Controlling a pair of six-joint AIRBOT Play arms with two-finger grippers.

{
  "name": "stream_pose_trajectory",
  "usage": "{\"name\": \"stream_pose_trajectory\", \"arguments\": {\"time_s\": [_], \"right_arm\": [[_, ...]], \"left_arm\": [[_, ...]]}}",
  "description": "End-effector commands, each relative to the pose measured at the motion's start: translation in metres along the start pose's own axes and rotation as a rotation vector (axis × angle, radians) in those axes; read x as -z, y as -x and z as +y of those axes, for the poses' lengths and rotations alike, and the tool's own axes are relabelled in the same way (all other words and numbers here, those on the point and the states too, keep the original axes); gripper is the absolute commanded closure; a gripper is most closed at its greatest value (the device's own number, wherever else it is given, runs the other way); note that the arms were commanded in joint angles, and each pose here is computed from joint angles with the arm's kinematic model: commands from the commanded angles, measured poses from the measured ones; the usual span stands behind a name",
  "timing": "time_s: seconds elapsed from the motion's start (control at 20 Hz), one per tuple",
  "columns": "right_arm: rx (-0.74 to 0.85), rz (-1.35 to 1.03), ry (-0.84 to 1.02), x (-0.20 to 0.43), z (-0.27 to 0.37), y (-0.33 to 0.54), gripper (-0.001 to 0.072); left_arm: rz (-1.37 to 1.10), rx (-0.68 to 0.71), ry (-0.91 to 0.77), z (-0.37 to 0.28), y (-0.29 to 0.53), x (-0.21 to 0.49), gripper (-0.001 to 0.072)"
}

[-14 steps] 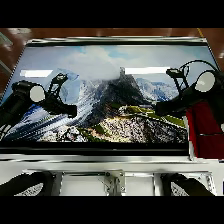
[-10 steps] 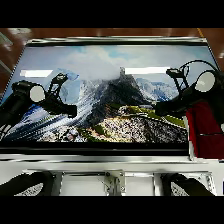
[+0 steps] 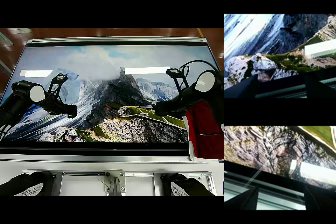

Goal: Fold the shirts.

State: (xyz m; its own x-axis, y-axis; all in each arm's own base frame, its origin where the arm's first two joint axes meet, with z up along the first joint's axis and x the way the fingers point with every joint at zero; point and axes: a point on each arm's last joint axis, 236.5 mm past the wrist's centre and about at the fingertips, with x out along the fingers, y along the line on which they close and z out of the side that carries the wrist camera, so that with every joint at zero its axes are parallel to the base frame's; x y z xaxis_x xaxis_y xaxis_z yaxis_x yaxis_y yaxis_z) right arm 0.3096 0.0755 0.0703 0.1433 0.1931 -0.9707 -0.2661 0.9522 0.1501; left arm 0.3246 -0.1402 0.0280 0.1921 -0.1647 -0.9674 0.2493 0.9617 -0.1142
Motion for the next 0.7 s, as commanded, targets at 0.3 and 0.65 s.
{"name": "stream_pose_trajectory", "arguments": {"time_s": [0.3,0.65], "right_arm": [[-0.073,0.028,-0.067,0.006,0.017,0.001,0.0034],[-0.078,0.082,-0.065,0.019,0.019,0.001,0.0034]], "left_arm": [[-0.065,0.017,0.013,-0.004,-0.002,-0.017,0.0005],[-0.138,0.023,0.014,-0.005,-0.003,-0.035,0.0005]]}}
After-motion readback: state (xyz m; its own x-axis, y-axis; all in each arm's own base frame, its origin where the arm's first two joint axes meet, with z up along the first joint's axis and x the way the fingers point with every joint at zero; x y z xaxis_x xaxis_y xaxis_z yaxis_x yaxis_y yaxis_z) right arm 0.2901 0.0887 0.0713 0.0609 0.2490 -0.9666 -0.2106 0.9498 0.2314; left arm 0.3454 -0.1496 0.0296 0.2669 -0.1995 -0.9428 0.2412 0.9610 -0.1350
